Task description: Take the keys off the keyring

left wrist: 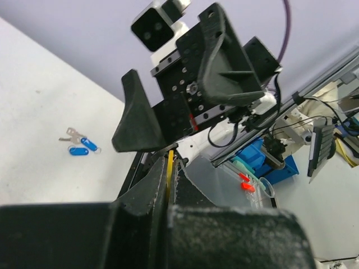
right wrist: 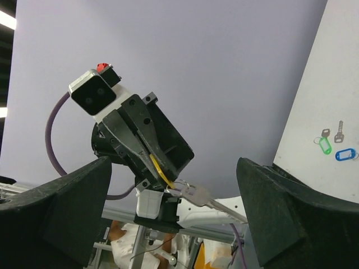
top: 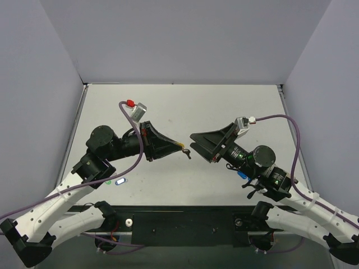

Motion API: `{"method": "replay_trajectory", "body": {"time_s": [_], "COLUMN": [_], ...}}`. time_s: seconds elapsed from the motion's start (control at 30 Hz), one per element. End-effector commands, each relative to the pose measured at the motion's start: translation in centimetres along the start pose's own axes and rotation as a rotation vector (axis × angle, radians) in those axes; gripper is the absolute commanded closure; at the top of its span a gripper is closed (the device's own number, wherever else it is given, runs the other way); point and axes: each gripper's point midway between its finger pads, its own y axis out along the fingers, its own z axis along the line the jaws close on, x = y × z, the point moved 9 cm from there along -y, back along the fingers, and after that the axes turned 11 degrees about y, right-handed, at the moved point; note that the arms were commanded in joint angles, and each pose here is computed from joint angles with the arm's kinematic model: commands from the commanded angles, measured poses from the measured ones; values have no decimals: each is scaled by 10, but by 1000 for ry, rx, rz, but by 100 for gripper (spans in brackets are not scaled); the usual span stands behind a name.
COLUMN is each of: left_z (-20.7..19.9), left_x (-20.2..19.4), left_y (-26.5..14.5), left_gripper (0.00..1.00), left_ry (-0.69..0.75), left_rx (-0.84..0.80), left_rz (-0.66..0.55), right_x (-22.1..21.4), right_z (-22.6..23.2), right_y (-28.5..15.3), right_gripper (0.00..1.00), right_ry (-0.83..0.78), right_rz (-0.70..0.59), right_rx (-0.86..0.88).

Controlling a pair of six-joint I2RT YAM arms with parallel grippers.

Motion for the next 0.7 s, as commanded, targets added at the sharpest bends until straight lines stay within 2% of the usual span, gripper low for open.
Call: {"method": "replay_trajectory", "body": {"time_s": [0.0,0.5,0.67], "left_z": [-32,-45,-44], "left_x": [32,53,53], "left_y": [-7,-13,-13], "left_gripper": [100,100,100], "left_ry": [77,99,98], "left_rx": [-141,-152,-140], "left_rz": [-117,-246,-258], "right_x": [-5,-26,-32], "right_z": [20,40,49], "right_y": [2,4,4], "right_gripper": [12,15,19], "right_ry": [35,84,120], "right_rz": [12,101,128], "right_rx": [134,267,330]}}
